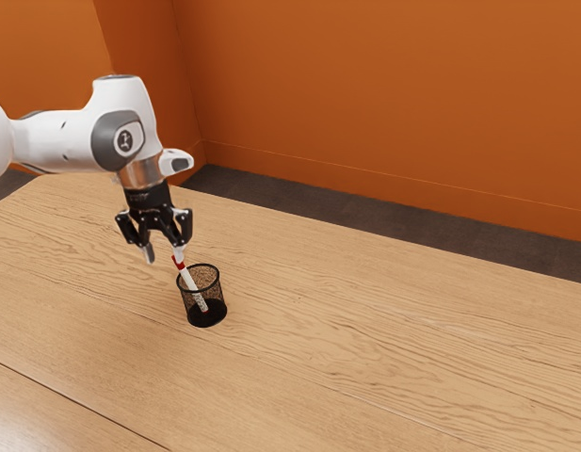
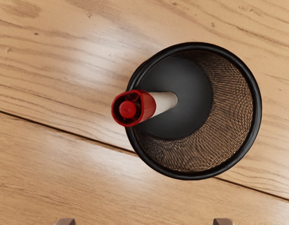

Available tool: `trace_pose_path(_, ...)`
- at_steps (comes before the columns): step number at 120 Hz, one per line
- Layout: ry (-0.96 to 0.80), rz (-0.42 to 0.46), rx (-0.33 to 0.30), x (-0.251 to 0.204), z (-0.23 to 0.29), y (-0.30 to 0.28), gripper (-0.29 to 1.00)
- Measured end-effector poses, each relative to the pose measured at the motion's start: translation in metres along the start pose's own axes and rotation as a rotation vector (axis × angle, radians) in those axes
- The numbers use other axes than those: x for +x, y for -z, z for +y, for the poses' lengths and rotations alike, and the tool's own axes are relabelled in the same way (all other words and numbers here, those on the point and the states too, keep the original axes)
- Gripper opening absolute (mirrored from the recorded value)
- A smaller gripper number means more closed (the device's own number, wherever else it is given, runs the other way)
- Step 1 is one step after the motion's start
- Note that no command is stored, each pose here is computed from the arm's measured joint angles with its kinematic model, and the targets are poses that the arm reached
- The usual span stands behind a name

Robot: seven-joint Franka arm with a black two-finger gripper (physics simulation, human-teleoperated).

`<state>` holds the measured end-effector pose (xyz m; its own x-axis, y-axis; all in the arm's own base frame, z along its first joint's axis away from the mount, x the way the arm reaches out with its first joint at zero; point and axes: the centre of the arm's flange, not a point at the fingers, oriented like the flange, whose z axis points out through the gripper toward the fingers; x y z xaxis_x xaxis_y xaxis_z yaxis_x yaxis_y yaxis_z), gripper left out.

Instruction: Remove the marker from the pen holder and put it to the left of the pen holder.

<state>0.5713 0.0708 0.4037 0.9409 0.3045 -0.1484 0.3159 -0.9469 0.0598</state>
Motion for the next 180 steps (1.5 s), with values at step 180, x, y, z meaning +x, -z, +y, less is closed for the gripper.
trace_pose_path(180,-0.042,0.076,-0.006,0.049,-0.009,-0.032,0.04)
